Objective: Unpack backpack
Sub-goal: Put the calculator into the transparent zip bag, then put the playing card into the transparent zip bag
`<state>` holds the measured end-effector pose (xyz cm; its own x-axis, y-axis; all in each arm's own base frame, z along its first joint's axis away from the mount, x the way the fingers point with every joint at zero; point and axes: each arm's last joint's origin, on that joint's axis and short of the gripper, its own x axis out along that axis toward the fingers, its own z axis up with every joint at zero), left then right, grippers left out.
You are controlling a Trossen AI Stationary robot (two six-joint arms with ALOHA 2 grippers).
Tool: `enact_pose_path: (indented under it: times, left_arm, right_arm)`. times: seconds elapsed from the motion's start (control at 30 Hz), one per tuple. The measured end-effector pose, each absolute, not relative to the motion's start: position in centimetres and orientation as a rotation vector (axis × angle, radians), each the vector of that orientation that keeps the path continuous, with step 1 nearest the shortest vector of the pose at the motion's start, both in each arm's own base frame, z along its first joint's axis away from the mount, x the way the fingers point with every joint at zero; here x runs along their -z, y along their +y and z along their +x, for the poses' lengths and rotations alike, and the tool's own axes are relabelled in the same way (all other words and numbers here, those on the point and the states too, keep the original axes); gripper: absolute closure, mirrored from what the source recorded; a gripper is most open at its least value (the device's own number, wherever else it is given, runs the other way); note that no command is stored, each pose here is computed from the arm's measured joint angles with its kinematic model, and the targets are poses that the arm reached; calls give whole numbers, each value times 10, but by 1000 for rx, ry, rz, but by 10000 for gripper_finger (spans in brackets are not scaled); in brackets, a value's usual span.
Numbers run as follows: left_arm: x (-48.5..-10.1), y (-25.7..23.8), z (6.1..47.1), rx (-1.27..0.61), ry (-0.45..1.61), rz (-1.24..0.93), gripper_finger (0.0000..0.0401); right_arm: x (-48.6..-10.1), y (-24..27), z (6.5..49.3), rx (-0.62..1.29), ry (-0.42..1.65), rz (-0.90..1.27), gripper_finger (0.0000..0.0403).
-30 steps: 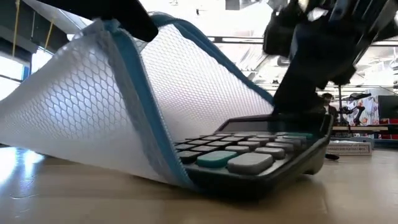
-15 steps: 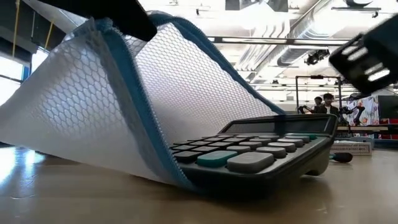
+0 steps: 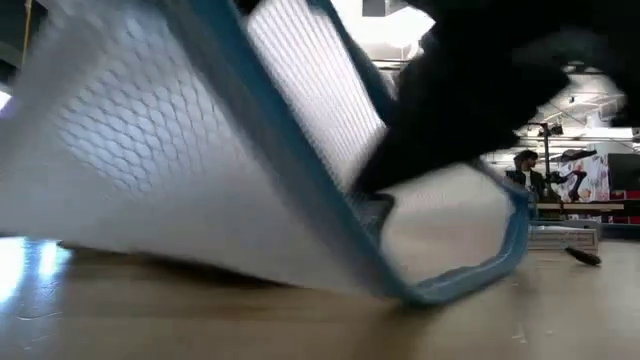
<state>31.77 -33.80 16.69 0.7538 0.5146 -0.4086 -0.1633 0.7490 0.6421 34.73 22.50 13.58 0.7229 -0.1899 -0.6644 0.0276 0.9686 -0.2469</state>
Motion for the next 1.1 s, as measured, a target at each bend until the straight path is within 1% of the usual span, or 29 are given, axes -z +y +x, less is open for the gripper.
enact_pose_path:
  times: [0.1,0.2,0.3,0.43,0.6,0.73,0.87,1.1]
  left_arm:
    - [-168,-342,317,-376,598,655,401]
    - [-168,-342,317,-374,602,666,401]
    - [-167,-343,317,-360,615,660,401]
    - [-167,-344,315,-354,617,661,401]
    - [-167,-346,313,-343,619,663,401]
    - [-167,-347,313,-332,623,662,401]
    - [-170,-351,317,-310,599,656,401]
    - [-173,-353,323,-269,596,672,401]
  right_arm:
    - [-139,227,349,79,776,-218,384]
    - [-137,235,342,1,825,-231,384]
    - [-140,242,329,-19,864,-284,388]
    - [-154,254,311,-60,863,-362,391]
    - [-153,265,299,-112,866,-425,391]
    - [-141,261,310,-50,835,-430,391]
    - [-130,243,333,-13,832,-389,391]
    - [-107,211,360,145,841,-327,391]
